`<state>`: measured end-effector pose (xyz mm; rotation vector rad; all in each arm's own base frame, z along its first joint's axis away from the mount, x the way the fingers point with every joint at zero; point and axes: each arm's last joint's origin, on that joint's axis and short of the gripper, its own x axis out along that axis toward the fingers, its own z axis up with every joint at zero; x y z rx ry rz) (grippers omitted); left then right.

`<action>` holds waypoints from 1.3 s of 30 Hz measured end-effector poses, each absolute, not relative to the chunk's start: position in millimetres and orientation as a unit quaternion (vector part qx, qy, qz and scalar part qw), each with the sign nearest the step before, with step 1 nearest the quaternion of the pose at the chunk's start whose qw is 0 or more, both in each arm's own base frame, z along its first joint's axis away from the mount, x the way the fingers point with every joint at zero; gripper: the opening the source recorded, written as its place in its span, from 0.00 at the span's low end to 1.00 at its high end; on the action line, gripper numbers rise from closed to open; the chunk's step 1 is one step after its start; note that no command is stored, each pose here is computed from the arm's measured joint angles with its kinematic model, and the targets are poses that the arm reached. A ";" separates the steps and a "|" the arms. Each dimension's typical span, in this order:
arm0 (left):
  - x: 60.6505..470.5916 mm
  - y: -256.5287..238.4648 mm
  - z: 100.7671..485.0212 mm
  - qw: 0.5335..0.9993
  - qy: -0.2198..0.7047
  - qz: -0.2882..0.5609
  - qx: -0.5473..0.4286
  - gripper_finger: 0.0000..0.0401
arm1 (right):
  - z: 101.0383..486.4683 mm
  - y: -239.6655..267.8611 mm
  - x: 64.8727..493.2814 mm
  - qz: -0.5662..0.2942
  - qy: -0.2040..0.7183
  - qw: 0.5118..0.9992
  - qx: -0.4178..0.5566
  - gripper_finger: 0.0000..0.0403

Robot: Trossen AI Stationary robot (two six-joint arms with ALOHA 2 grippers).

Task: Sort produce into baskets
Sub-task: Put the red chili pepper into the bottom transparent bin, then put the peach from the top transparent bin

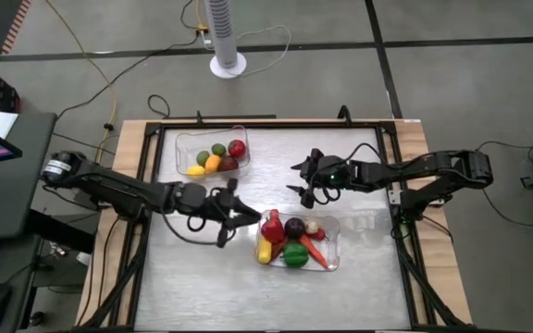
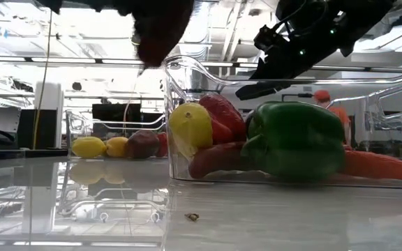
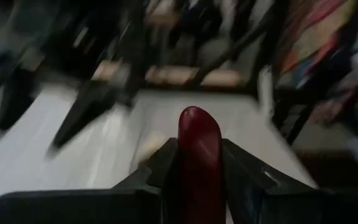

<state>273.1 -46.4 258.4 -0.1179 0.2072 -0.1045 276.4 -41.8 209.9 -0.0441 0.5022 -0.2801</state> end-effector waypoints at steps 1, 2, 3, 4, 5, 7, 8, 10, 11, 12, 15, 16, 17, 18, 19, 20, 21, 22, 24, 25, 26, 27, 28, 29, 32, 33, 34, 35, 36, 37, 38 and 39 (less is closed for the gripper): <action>277.9 -48.0 259.3 0.993 0.079 -0.065 -0.055 0.22 | 210.0 -41.9 276.4 -0.138 0.247 0.959 -0.023 0.82; 282.5 -49.3 258.8 0.994 0.059 -0.073 -0.053 0.23 | 210.1 -41.9 276.5 -0.137 0.247 0.959 -0.027 0.82; 287.3 -50.3 257.1 0.995 0.043 -0.078 -0.051 0.23 | 210.3 -41.8 276.6 -0.136 0.246 0.959 -0.028 0.82; 292.5 -51.4 254.6 0.995 0.029 -0.080 -0.048 0.24 | 210.9 -41.8 276.8 -0.136 0.243 0.960 -0.028 0.82; 298.3 -52.3 251.2 0.995 0.024 -0.080 -0.046 0.24 | 211.1 -41.8 277.0 -0.136 0.242 0.960 -0.028 0.82; 310.2 -54.2 245.2 0.996 0.023 -0.069 -0.052 0.24 | 211.1 -41.8 277.0 -0.136 0.242 0.960 -0.029 0.82; 317.0 -55.3 243.2 0.996 0.023 -0.061 -0.062 0.24 | 211.0 -41.8 276.9 -0.136 0.242 0.960 -0.029 0.82; 330.5 -57.5 242.1 0.995 0.022 -0.050 -0.083 0.25 | 210.6 -41.8 276.7 -0.135 0.245 0.960 -0.029 0.82; 336.5 -59.0 241.2 0.994 0.026 -0.050 -0.089 0.25 | 210.5 -41.7 276.6 -0.135 0.246 0.959 -0.029 0.82; 342.5 -60.2 240.9 0.994 0.032 -0.052 -0.091 0.25 | 210.3 -41.7 276.5 -0.135 0.246 0.959 -0.029 0.82; 352.6 -63.8 241.6 0.993 0.060 -0.074 -0.071 0.25 | 209.6 -41.7 276.2 -0.135 0.250 0.958 -0.029 0.82; 354.4 -64.5 243.2 0.993 0.070 -0.077 -0.060 0.26 | 209.3 -41.6 276.0 -0.135 0.252 0.958 -0.029 0.82; 354.6 -64.7 244.3 0.992 0.081 -0.080 -0.047 0.27 | 208.8 -41.6 275.7 -0.134 0.255 0.957 -0.029 0.82; 353.5 -64.6 245.2 0.992 0.093 -0.081 -0.033 0.28 | 208.5 -41.6 275.6 -0.134 0.256 0.957 -0.028 0.82; 352.5 -64.4 245.7 0.991 0.101 -0.081 -0.023 0.30 | 208.3 -41.6 275.5 -0.134 0.258 0.956 -0.028 0.82; 351.2 -64.1 247.0 0.991 0.107 -0.081 -0.016 0.31 | 208.1 -41.5 275.3 -0.134 0.259 0.956 -0.028 0.82; 349.1 -63.7 248.5 0.990 0.113 -0.082 -0.007 0.33 | 208.0 -41.4 275.3 -0.134 0.259 0.956 -0.028 0.82; 346.7 -63.2 250.3 0.989 0.119 -0.082 0.000 0.34 | 207.9 -41.3 275.3 -0.134 0.260 0.956 -0.026 0.82; 342.3 -62.4 255.6 0.989 0.121 -0.084 0.019 0.38 | 206.6 -41.2 274.5 -0.137 0.265 0.954 -0.013 0.82; 339.8 -62.0 257.5 0.988 0.127 -0.086 0.029 0.40 | 205.9 -41.2 274.1 -0.140 0.268 0.953 -0.003 0.82; 337.8 -62.0 259.3 0.987 0.129 -0.091 0.039 0.41 | 205.3 -41.2 273.7 -0.142 0.271 0.952 0.004 0.82; 335.7 -62.2 261.3 0.985 0.129 -0.099 0.051 0.43 | 205.1 -41.2 273.5 -0.144 0.275 0.951 0.011 0.82; 333.1 -62.9 262.8 0.983 0.133 -0.107 0.065 0.44 | 206.4 -41.2 273.9 -0.146 0.281 0.948 0.019 0.82; 330.1 -64.4 264.4 0.981 0.137 -0.113 0.082 0.44 | 209.7 -41.3 275.2 -0.148 0.287 0.946 0.029 0.82; 318.2 -72.3 264.2 0.974 0.120 -0.135 0.137 0.45 | 222.8 -40.1 285.9 -0.150 0.312 0.937 0.049 0.82; 313.3 -74.5 258.8 0.972 0.111 -0.142 0.152 0.44 | 225.6 -40.7 290.3 -0.153 0.330 0.930 0.058 0.82; 308.7 -76.4 252.4 0.971 0.097 -0.146 0.162 0.44 | 226.7 -41.6 294.5 -0.158 0.353 0.919 0.070 0.82; 303.4 -77.5 244.5 0.971 0.085 -0.150 0.168 0.44 | 227.2 -42.2 300.1 -0.162 0.378 0.908 0.082 0.82; 297.3 -77.8 235.5 0.970 0.081 -0.152 0.170 0.44 | 228.3 -44.2 306.2 -0.165 0.402 0.896 0.092 0.82; 292.0 -77.1 227.6 0.971 0.070 -0.149 0.171 0.44 | 229.3 -47.0 311.7 -0.164 0.424 0.885 0.100 0.82; 287.7 -76.0 221.8 0.974 0.057 -0.141 0.170 0.43 | 228.9 -49.6 316.9 -0.159 0.448 0.873 0.112 0.82; 282.5 -74.1 214.9 0.976 0.049 -0.129 0.167 0.43 | 227.4 -52.5 322.8 -0.154 0.466 0.862 0.127 0.82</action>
